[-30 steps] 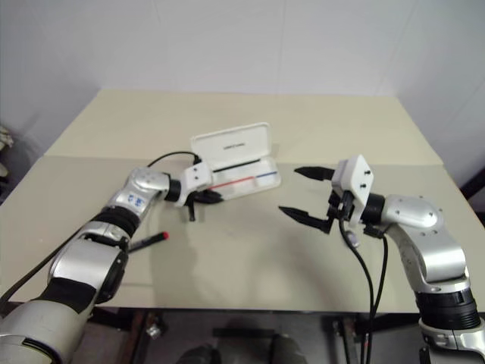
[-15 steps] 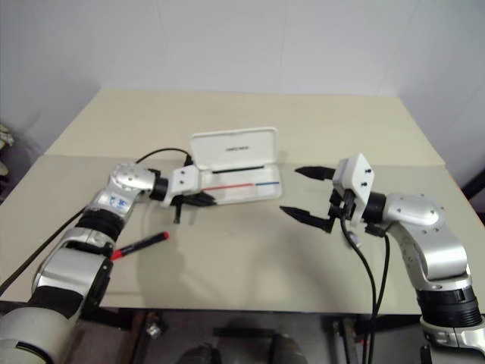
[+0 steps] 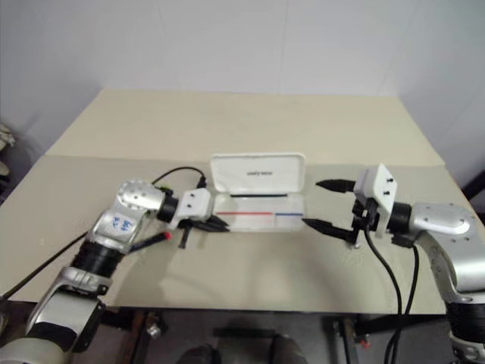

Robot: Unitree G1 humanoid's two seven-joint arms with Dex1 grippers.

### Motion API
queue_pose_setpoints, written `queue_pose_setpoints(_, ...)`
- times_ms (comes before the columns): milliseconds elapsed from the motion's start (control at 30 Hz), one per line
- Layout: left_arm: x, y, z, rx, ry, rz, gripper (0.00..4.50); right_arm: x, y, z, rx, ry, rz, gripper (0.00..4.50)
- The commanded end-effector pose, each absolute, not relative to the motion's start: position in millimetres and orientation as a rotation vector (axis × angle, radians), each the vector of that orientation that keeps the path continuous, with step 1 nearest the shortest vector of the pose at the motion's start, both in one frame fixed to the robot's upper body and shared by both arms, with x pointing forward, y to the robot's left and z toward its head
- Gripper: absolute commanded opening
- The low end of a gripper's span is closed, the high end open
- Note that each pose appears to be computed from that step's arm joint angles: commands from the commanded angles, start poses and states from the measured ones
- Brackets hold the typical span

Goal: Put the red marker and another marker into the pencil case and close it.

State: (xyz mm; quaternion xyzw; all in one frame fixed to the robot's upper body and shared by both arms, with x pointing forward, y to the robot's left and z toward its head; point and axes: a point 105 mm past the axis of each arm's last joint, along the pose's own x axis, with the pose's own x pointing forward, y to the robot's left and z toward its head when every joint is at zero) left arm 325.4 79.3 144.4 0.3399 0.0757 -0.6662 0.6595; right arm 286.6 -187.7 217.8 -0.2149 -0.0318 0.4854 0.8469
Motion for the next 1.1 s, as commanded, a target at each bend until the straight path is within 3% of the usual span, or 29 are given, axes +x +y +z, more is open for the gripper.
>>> queue_pose_setpoints(33,311,73,148,0.755,0.155,-1.533,0.02,276,-191,232,-0.484,-0.107,1.014,4.5)
queue_pose_setpoints(367,309,83,137,0.755,0.238,-1.491,0.02,261,-190,227,-0.474,-0.063,1.063,4.5)
queue_pose_setpoints(600,313,86,133,0.744,0.259,-1.472,0.02,264,-183,228,-0.472,-0.075,1.073,4.5)
queue_pose_setpoints(633,314,86,133,0.75,0.257,-1.474,0.48,265,-181,228,-0.47,-0.078,1.075,4.5)
queue_pose_setpoints(733,311,83,137,0.753,0.234,-1.498,1.22,266,-178,228,-0.466,-0.085,1.08,4.5)
queue_pose_setpoints(1100,302,78,148,0.738,0.188,-1.521,1.22,269,-173,227,-0.459,-0.096,1.091,4.5)
